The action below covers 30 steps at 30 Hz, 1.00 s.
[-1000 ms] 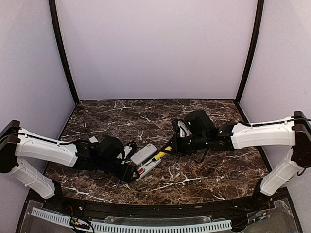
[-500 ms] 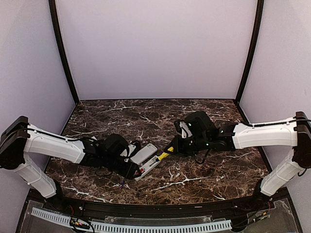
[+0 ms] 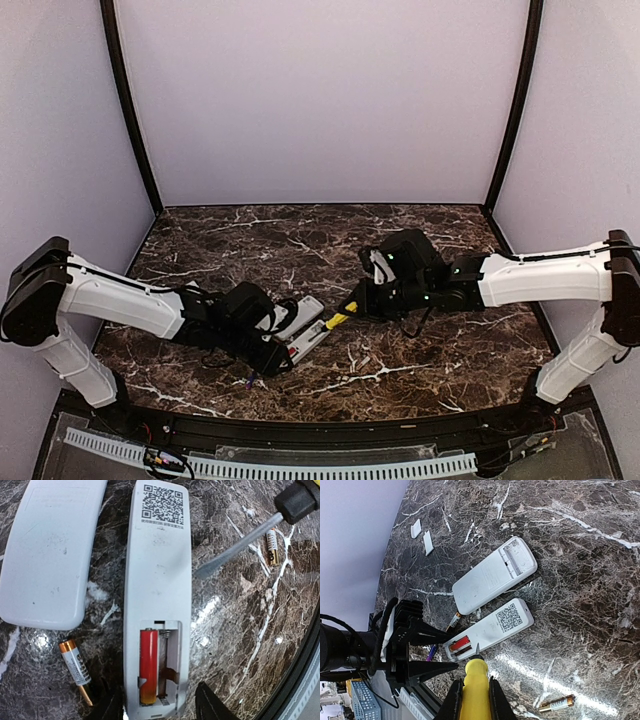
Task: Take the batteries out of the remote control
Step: Adjust the remote control without the battery cover at the center of the board.
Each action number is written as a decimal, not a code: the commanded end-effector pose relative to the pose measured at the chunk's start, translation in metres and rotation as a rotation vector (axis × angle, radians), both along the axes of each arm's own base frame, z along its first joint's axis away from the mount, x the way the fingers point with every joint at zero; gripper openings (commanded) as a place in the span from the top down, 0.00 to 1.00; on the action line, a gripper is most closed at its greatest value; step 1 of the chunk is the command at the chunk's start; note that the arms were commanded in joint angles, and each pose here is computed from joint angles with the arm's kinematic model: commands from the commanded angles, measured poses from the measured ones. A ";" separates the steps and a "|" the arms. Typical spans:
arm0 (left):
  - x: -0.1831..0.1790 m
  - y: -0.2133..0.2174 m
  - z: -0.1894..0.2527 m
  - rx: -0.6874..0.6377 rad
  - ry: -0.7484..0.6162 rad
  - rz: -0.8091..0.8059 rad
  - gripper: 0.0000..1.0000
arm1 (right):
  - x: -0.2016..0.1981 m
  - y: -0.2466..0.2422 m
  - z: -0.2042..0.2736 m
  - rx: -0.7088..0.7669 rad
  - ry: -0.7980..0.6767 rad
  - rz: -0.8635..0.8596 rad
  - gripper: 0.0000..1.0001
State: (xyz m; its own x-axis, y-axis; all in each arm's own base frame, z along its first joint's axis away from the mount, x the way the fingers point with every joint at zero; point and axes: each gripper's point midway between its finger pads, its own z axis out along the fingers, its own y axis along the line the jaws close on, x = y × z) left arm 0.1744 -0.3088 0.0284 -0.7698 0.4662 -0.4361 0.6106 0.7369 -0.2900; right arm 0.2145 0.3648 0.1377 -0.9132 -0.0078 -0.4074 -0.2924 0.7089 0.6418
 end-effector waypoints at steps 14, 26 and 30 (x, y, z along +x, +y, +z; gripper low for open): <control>-0.019 -0.078 0.020 -0.259 0.122 -0.163 0.51 | 0.009 -0.018 0.028 -0.007 -0.093 -0.081 1.00; -0.024 -0.089 0.033 -0.301 0.112 -0.210 0.50 | 0.013 -0.053 0.030 -0.070 -0.119 -0.203 1.00; -0.019 -0.080 0.053 -0.307 0.031 -0.210 0.46 | 0.015 -0.062 0.033 -0.072 -0.132 -0.233 1.00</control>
